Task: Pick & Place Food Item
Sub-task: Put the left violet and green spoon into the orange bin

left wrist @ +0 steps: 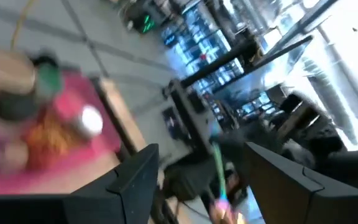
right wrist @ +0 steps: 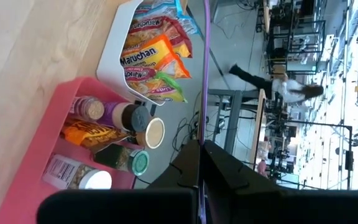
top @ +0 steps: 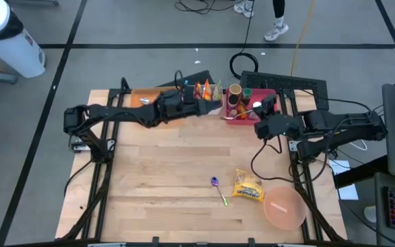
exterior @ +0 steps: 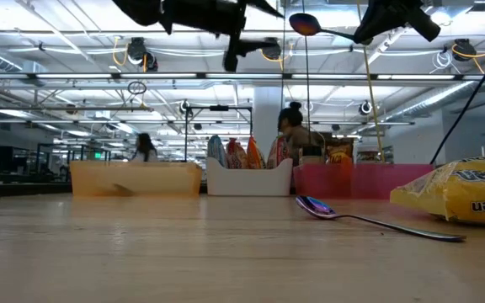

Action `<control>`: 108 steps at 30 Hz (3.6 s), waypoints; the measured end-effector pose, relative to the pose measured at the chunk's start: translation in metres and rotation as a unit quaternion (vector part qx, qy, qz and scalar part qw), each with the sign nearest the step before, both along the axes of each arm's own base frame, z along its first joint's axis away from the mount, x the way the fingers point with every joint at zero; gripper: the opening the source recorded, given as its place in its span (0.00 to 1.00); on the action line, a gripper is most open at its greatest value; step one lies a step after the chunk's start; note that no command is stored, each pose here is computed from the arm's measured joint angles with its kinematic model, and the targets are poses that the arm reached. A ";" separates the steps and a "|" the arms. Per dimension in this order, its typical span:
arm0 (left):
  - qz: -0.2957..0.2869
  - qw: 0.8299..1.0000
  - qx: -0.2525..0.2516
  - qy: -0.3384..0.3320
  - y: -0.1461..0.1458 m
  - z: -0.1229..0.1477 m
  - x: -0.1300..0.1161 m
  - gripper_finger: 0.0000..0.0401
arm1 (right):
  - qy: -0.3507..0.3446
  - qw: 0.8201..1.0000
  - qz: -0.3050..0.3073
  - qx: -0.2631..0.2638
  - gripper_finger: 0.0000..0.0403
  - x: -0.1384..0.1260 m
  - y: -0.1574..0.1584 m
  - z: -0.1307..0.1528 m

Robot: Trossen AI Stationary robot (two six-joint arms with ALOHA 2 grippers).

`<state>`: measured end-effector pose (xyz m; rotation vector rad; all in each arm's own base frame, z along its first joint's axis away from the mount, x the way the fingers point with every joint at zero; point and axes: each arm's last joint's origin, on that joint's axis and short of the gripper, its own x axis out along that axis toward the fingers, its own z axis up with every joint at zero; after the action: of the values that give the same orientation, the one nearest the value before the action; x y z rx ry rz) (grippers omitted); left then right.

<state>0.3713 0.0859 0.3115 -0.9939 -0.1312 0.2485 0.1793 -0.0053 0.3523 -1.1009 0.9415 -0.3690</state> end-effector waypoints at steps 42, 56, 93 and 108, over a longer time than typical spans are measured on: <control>-0.176 0.692 0.629 0.309 -0.138 0.113 0.034 0.60 | -0.025 0.989 0.111 0.094 0.00 0.002 0.007 0.003; -0.178 0.685 0.614 0.349 -0.127 0.095 0.045 0.60 | -0.042 0.988 0.122 0.083 0.00 0.004 0.008 0.007; -0.175 0.704 0.579 0.373 -0.114 0.092 0.043 0.07 | -0.063 0.989 0.112 0.075 0.00 0.006 0.008 0.010; -0.183 0.708 0.568 0.377 -0.115 0.091 0.041 0.01 | -0.134 0.981 0.106 0.093 0.11 0.004 0.008 0.021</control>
<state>0.4123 -0.0287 0.4030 0.3907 0.6190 0.1403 0.1832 0.0031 0.3736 -0.9416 0.5998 -0.2412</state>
